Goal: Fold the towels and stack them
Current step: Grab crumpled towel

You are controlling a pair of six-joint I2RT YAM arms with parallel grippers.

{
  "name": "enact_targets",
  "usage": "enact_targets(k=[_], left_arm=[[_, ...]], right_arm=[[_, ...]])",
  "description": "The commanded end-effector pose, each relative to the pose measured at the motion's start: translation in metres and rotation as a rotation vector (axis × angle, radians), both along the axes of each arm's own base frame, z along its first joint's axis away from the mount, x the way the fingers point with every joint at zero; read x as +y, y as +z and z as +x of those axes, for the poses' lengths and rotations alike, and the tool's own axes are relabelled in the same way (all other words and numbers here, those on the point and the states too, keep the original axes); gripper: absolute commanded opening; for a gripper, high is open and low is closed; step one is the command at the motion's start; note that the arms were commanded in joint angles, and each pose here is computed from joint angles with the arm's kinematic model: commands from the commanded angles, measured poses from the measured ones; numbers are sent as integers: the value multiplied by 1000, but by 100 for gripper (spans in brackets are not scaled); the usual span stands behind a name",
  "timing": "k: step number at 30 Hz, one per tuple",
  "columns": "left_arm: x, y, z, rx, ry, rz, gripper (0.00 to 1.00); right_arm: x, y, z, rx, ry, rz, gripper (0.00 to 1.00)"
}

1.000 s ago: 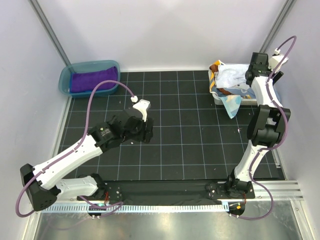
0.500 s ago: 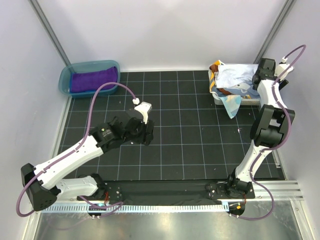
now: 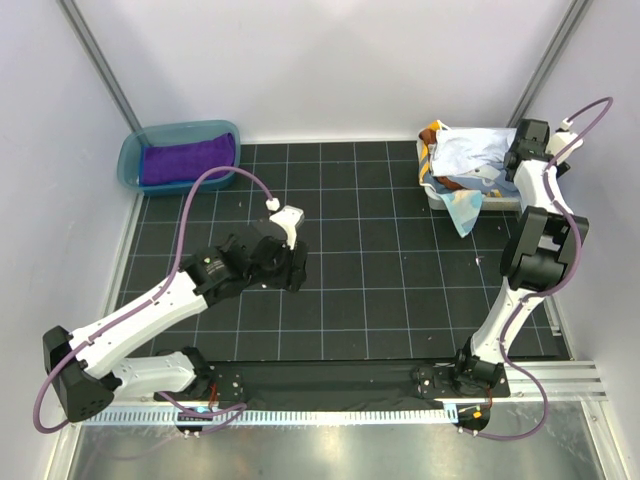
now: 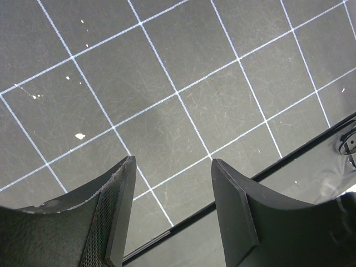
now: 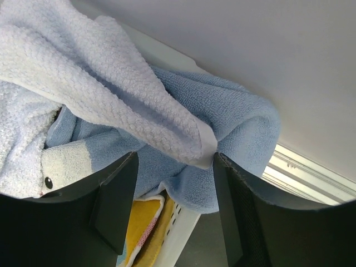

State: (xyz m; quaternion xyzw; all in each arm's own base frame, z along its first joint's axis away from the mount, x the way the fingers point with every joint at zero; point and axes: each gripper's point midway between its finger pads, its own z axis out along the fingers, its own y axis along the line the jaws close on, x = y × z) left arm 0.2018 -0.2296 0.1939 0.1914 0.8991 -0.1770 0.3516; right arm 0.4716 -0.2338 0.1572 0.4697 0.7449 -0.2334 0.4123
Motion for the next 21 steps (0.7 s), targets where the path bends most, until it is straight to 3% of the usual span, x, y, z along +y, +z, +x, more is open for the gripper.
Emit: enact_targets(k=[1, 7, 11, 14, 18, 21], left_arm=[[-6, 6, 2, -11, -5, -38, 60], [-9, 5, 1, -2, -10, -43, 59], [-11, 2, 1, 9, -14, -42, 58], [-10, 2, 1, 8, -12, -44, 58], [-9, 5, 3, -5, -5, -38, 58], [-8, 10, 5, -17, -2, -35, 58]], right_arm=[[-7, 9, 9, -62, -19, -3, 62], [-13, 3, 9, -55, -29, -5, 59], [-17, 5, 10, -64, -27, -7, 50], [-19, 13, 15, -77, -16, -19, 37], [-20, 29, 20, -92, -9, -25, 7], [-18, 51, 22, -139, -2, -29, 1]])
